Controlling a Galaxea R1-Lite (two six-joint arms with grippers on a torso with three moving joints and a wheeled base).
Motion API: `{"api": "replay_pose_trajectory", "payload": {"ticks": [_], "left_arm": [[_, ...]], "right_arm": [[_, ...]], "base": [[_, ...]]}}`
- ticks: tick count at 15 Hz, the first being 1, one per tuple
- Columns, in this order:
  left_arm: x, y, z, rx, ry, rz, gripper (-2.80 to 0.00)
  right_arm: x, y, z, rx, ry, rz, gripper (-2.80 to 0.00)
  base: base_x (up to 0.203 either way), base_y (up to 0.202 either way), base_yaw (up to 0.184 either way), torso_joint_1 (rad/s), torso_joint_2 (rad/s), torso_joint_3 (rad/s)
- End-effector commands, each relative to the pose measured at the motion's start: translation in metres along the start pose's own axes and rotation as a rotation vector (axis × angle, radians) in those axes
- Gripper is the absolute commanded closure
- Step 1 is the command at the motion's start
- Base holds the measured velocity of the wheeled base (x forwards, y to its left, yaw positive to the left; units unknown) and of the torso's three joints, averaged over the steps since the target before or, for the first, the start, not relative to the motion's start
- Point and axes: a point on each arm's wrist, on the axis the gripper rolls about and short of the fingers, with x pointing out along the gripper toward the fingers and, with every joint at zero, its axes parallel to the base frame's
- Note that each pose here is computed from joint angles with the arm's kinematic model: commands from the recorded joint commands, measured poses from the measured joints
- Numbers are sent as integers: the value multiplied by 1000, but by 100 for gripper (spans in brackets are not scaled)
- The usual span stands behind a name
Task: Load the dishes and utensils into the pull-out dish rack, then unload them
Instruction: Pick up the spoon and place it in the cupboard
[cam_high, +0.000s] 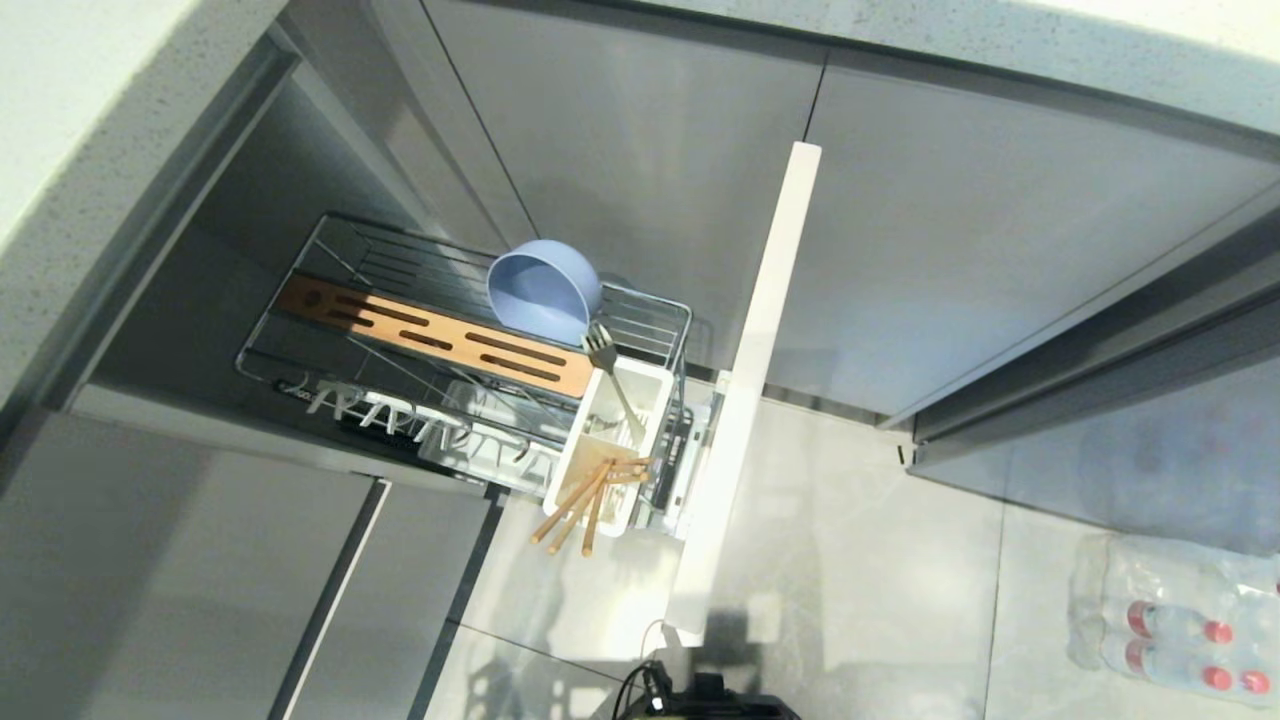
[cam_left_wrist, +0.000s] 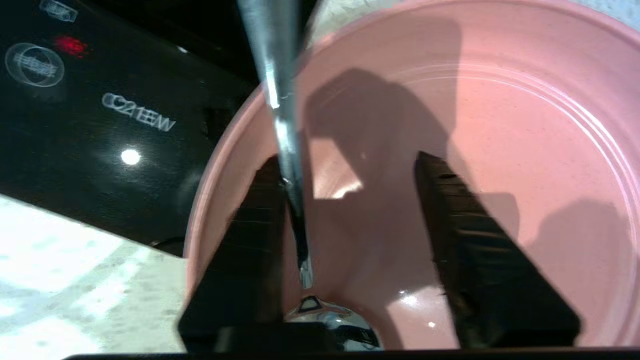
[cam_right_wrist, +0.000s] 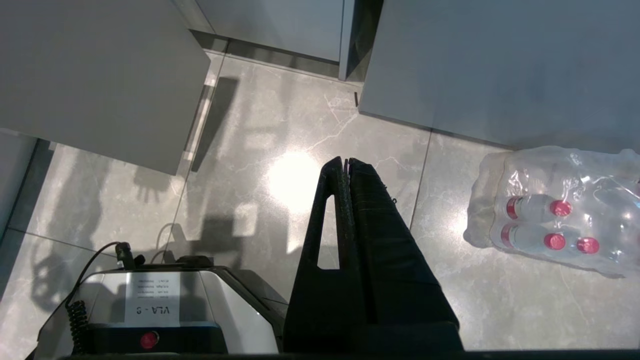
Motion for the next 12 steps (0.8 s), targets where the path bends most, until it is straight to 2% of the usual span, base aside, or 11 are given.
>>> {"api": "replay_pose_trajectory", "payload": {"ticks": [1,8,12], "left_arm": [[1,0,0,-7,3,2,0],[-2,0,-1,-1,-2,-10,0],[-27,-9,-4,35,-63,-116,0]], "right_arm": [[0,0,0,1,0,0,0],[0,0,0,1,0,-2,0],[0,0,0,2,0,0,0]], "base": [[0,0,0,0,0,0],[0,0,0,0,0,0],[0,0,0,0,0,0]]}}
